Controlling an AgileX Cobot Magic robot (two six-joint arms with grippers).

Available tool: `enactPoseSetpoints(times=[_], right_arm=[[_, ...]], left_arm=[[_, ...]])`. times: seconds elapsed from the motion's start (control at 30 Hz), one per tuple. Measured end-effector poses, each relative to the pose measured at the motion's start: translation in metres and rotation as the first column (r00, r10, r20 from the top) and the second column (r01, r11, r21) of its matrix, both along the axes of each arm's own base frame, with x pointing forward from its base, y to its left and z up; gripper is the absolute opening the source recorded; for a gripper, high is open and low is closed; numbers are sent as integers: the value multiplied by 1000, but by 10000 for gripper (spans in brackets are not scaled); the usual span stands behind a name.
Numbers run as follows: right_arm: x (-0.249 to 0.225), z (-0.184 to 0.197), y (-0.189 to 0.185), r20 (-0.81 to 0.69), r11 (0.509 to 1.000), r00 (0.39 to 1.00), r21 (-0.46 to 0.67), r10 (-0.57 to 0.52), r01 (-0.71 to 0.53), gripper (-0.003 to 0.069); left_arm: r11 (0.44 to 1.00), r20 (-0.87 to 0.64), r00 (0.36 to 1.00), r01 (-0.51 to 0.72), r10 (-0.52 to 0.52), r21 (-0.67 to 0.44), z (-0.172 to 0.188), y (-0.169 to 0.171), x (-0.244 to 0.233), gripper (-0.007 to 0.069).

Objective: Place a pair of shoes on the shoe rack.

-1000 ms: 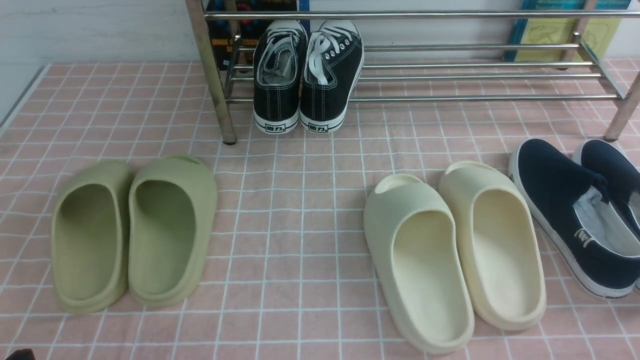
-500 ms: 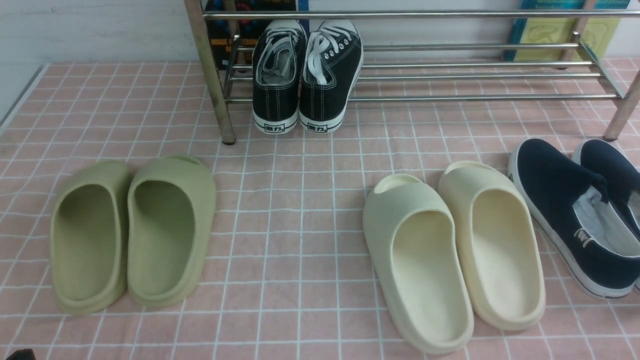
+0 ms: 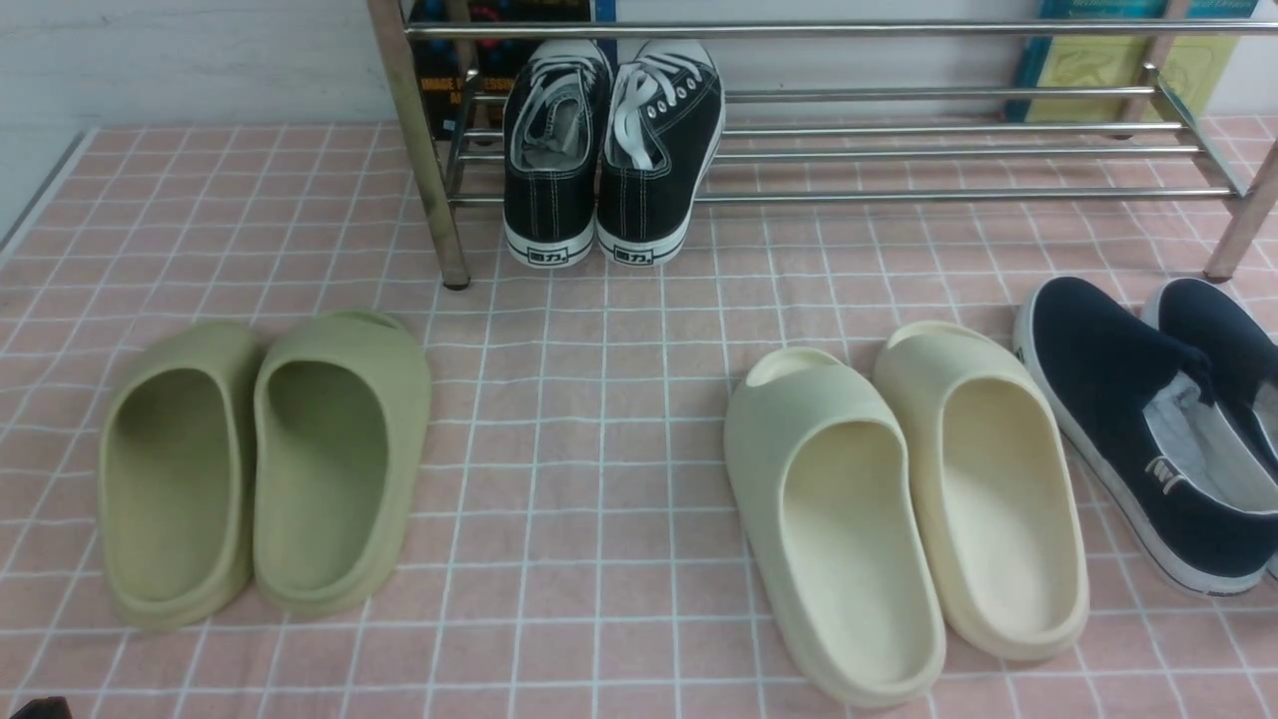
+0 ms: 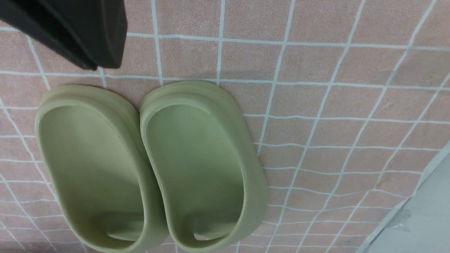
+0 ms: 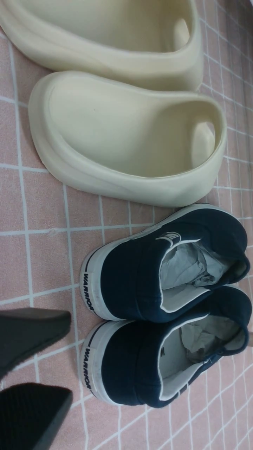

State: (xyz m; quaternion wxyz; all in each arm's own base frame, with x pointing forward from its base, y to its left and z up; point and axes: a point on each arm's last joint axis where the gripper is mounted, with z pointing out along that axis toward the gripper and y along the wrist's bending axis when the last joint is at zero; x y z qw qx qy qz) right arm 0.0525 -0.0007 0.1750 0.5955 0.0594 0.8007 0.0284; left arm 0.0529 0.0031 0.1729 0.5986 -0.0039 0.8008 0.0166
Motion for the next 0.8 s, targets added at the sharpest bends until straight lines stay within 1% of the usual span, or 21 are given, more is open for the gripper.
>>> enactPoseSetpoints(times=[0.8], right_arm=[[0,0,0,0,1000,1000,0,0,0,239]], left_arm=[[1000,0,1000,0,0,3,0,0,0,59]])
